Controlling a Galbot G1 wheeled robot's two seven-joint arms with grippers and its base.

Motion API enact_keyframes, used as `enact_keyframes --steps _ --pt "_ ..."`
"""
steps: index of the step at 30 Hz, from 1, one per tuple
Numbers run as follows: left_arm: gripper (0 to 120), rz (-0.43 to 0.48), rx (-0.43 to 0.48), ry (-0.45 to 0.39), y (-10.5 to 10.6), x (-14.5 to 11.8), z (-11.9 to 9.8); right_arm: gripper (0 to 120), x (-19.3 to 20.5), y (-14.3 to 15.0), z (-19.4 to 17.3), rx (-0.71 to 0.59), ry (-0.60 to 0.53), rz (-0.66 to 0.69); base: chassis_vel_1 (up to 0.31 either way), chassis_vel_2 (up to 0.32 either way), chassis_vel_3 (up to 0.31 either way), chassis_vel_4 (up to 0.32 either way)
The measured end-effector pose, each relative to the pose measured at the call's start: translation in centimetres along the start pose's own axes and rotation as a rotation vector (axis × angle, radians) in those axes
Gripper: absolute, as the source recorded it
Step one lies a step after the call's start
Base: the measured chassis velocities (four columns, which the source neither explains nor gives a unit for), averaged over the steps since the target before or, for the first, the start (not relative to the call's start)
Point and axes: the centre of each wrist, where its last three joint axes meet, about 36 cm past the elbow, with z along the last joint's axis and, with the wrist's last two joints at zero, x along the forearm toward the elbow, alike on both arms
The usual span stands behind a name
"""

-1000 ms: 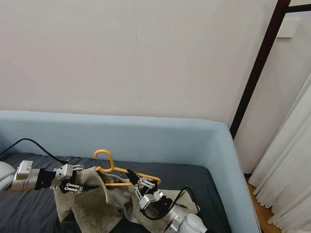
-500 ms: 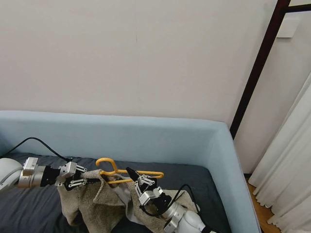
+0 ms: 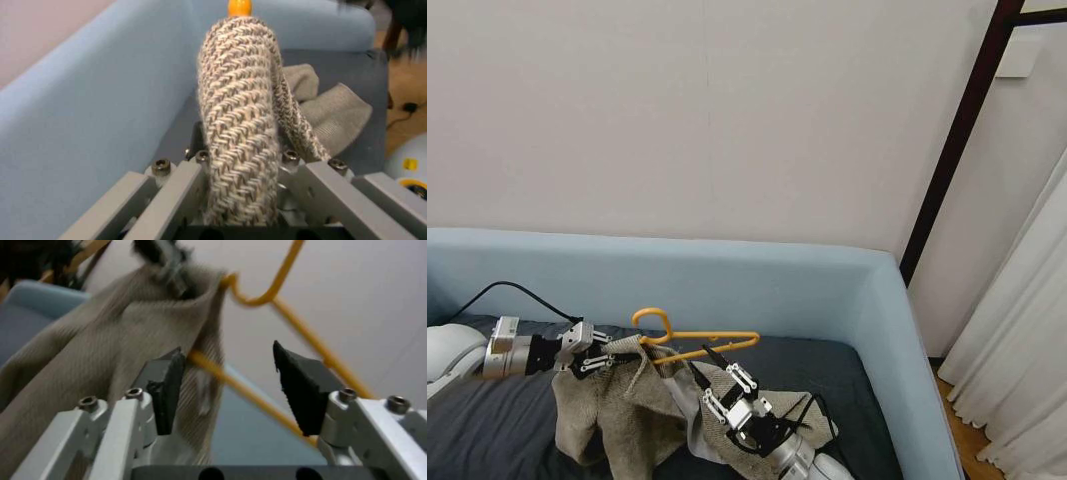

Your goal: Pick up the clothes from the sofa and hang them on the clothes hanger.

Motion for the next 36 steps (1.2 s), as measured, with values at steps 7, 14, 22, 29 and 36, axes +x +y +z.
enact_keyframes --steps 7,14,22,29,36 --pt "8 -0.052 0.011 -0.053 0.2 0.8 -1.6 84 3.3 0.4 2.9 0.208 0.278 -0.121 0.000 0.000 0.000 0.000" --pt "8 -0.072 0.016 -0.074 -0.2 1.5 -2.1 100 4.5 5.7 2.2 0.346 0.360 -0.040 0.000 0.000 0.000 0.000" --pt "8 -0.085 0.022 -0.076 -0.6 2.0 -1.9 100 5.7 8.0 1.5 0.371 0.328 -0.107 0.000 0.000 0.000 0.000" --pt "8 -0.092 0.023 -0.076 -0.8 2.4 -1.9 100 5.8 8.9 1.3 0.382 0.358 -0.168 0.000 0.000 0.000 0.000" --pt "8 -0.090 0.025 -0.078 -1.1 2.4 -1.8 100 5.0 7.9 1.7 0.366 0.393 -0.258 0.000 0.000 0.000 0.000"
